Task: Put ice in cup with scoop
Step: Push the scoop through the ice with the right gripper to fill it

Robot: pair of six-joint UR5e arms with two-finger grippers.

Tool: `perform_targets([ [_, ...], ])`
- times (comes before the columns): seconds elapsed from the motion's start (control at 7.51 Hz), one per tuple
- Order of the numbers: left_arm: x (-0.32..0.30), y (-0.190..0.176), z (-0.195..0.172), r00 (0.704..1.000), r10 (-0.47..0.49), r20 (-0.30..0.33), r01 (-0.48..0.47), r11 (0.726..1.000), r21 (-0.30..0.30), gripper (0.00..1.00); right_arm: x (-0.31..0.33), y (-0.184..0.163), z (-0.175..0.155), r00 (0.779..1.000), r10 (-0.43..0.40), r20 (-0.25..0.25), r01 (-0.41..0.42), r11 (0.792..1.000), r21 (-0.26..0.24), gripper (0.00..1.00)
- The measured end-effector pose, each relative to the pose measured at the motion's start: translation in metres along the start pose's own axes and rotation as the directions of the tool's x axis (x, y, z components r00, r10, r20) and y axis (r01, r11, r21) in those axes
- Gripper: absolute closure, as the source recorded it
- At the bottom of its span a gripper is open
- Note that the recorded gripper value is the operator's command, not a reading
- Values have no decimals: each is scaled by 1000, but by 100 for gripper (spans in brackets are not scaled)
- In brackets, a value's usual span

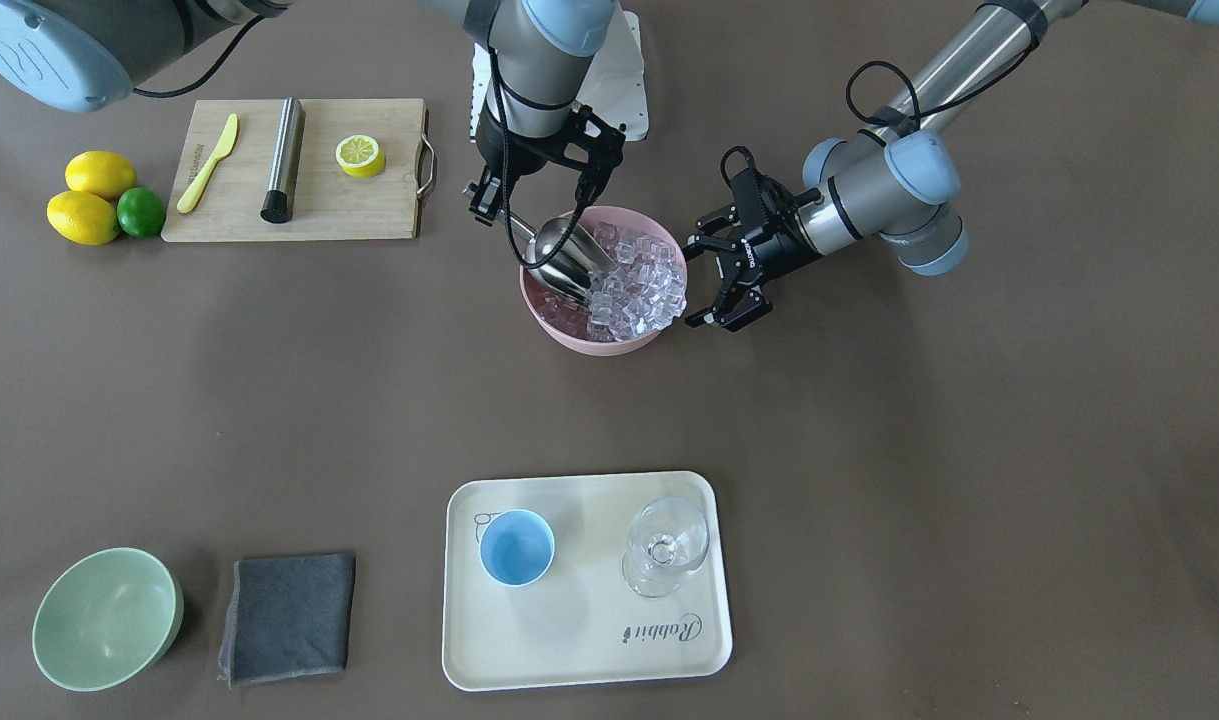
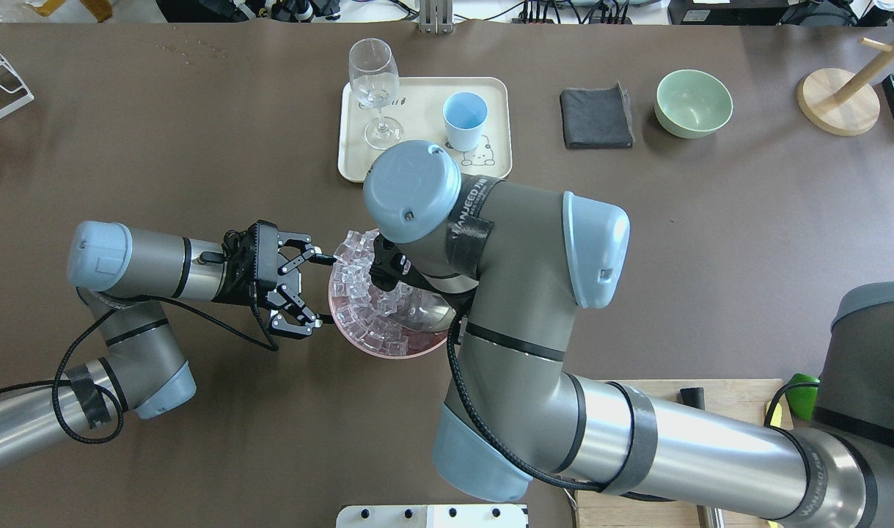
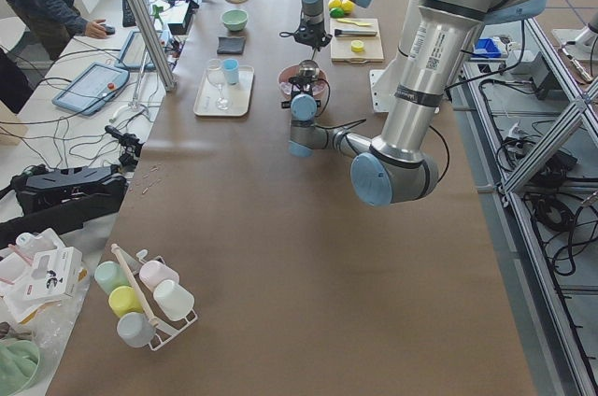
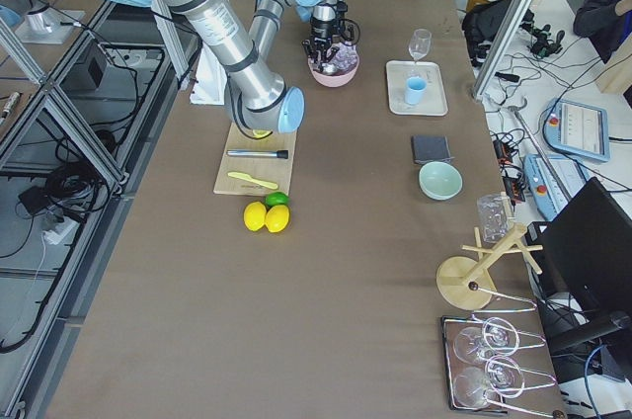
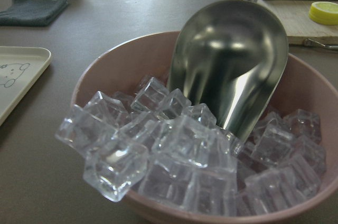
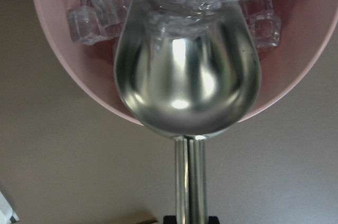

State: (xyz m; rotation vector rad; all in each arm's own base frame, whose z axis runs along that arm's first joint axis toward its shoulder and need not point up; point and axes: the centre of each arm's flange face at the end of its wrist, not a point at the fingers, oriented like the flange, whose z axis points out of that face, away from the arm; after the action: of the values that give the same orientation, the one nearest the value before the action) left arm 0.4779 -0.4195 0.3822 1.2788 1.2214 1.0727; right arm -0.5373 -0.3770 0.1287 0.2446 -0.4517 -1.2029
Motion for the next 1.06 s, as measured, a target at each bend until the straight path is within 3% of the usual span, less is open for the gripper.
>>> perform_targets([
  [0.27,-1,1,-2,1000,-1,1,1,1000,-2,2,-7,9,4,998,-7,-55,11,998,67,100],
  [0.67,-1,2,-2,1000,-1,2,1,1000,-2,2,-2,17,22,996,-20,-89,35,985,168,100],
  [1.06,-3,2,-4,1000,-2,2,2,1000,-5,2,-1,36,30,994,-40,-102,72,943,326,100],
])
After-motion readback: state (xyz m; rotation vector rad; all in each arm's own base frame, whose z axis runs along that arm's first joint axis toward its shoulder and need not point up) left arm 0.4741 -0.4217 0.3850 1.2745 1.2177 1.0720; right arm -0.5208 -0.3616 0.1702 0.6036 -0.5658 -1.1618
